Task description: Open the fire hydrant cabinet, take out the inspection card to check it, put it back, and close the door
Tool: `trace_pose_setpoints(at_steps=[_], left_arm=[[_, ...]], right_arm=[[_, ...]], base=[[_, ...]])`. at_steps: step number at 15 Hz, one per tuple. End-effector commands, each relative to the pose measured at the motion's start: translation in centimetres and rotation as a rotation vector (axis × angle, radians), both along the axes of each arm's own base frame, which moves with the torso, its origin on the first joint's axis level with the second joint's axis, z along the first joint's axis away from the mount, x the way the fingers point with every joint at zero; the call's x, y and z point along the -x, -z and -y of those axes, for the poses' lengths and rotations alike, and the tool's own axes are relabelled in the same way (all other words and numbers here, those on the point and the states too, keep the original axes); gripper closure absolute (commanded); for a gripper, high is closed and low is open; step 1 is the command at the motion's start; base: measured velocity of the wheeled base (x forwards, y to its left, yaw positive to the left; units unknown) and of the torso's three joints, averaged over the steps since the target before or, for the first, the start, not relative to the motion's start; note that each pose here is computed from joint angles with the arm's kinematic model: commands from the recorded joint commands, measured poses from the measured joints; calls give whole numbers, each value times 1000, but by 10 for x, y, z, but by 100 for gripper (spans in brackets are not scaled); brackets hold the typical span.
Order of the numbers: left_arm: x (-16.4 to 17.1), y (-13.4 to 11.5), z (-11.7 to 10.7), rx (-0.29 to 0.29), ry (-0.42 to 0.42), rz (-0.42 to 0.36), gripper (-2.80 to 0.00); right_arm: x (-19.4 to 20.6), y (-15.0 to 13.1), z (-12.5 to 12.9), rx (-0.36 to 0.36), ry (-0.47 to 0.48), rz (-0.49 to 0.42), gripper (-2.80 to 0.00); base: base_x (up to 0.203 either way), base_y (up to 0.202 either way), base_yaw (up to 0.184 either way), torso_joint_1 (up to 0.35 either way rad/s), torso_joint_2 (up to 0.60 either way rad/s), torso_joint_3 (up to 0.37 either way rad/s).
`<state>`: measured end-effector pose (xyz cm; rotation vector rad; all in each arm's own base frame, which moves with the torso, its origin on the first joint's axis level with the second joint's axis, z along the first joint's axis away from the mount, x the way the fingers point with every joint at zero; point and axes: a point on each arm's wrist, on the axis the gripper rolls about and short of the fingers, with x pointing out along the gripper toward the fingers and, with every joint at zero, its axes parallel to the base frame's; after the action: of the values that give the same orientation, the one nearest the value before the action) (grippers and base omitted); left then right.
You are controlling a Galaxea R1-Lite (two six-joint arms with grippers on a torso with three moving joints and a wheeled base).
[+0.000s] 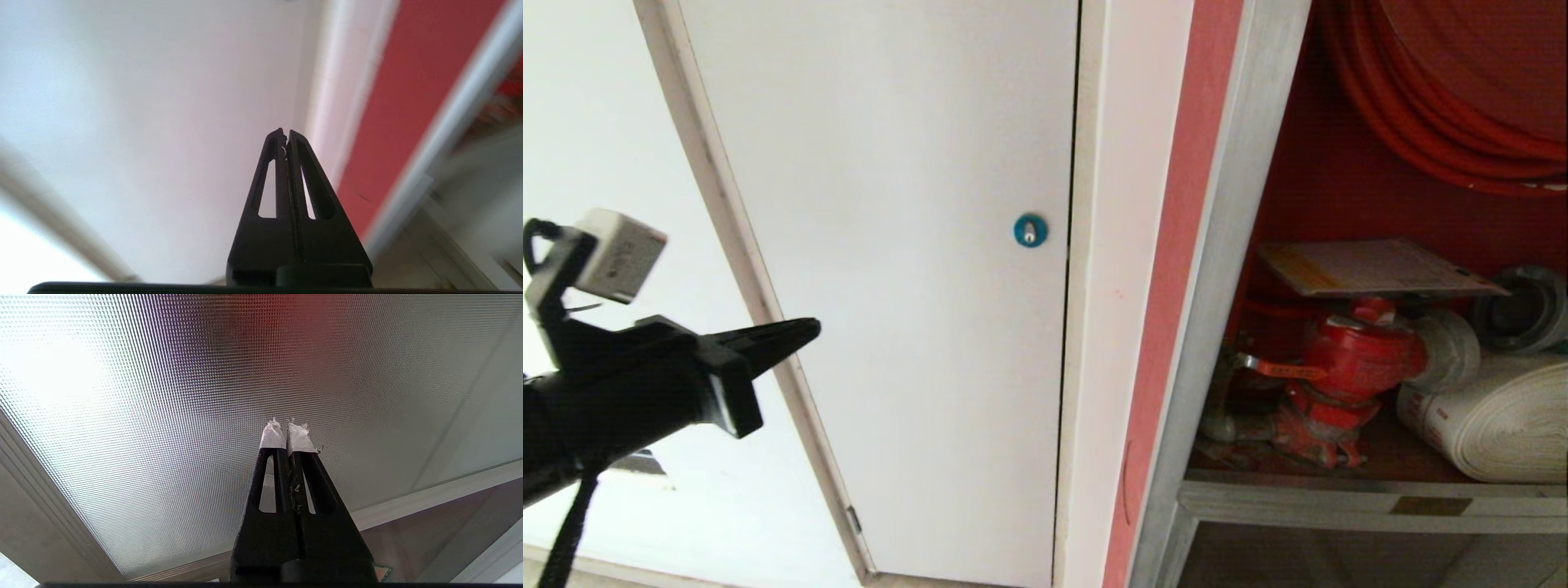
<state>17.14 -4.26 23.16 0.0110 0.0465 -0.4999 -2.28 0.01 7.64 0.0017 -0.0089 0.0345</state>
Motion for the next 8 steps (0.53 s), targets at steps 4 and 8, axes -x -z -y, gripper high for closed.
trace_pose_setpoints(at_steps=[4,8], left_arm=[[104,-7,-33,42,-154,273,0],[172,17,-36,52,-182,356,0]], right_arm=[[0,1,0,0,-1,-6,0],[0,1,0,0,-1,-6,0]], base=[[0,0,0,0,0,0],[0,0,0,0,0,0]])
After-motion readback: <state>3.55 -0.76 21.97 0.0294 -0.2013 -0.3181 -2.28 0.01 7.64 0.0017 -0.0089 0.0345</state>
